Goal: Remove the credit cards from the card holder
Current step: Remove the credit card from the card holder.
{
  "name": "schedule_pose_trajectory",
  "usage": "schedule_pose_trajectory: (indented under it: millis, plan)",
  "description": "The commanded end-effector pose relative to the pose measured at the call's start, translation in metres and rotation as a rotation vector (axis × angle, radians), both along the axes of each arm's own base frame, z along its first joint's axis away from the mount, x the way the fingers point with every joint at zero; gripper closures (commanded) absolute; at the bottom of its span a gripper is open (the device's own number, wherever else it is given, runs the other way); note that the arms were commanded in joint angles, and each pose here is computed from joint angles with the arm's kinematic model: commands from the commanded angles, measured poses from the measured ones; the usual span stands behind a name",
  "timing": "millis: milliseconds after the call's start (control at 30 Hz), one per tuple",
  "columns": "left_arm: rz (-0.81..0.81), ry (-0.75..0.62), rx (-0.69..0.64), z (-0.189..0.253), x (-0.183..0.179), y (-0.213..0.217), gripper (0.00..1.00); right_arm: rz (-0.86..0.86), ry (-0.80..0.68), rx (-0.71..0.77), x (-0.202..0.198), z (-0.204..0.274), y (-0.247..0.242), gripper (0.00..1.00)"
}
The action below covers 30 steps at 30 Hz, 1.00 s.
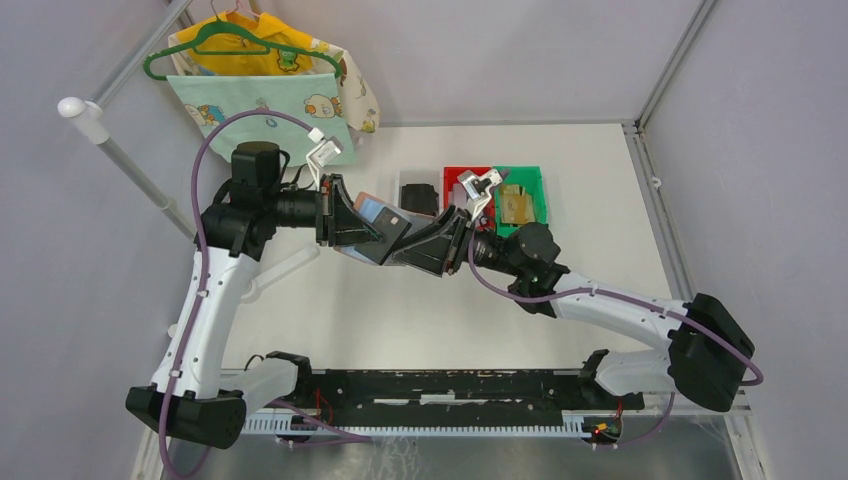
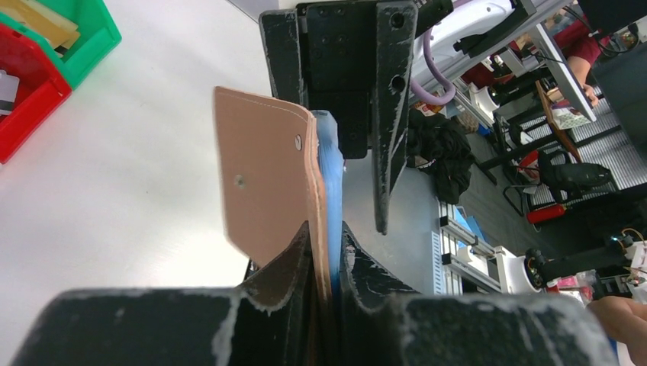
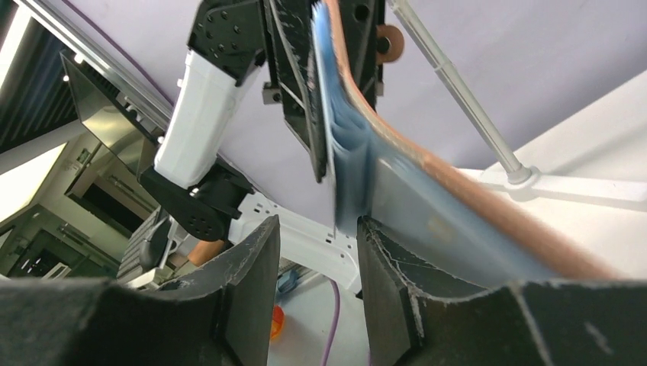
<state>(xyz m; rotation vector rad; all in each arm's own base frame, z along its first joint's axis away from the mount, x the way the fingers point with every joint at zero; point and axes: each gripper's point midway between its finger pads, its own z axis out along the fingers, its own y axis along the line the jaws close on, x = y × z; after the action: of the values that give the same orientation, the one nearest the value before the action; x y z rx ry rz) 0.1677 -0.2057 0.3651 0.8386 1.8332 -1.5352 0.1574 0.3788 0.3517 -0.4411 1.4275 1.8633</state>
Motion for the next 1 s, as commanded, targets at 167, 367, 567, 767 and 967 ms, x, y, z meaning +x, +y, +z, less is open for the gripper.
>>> schedule_pose_trajectory:
  millis: [167, 367, 567, 767, 967]
  plan:
    - [-0.065, 0.002, -0.048, 0.012, -0.018, 0.0, 0.98, 0.01, -0.051, 0.14, 0.0, 0.045, 0.0, 0.57]
    - [-0.096, 0.009, -0.066, 0.016, -0.025, 0.0, 0.98, 0.032, -0.047, 0.161, -0.001, 0.047, 0.001, 0.67]
    - [-0.113, 0.025, -0.075, 0.013, -0.027, 0.0, 0.98, 0.05, -0.041, 0.191, -0.003, 0.05, 0.0, 0.68]
    - [-0.087, 0.02, -0.048, 0.005, -0.023, 0.001, 0.96, 0.061, -0.05, 0.217, -0.007, 0.054, -0.004, 1.0]
    - [-0.094, 0.042, -0.037, 0.0, -0.02, 0.001, 0.87, 0.056, -0.055, 0.227, -0.014, 0.045, -0.015, 1.0]
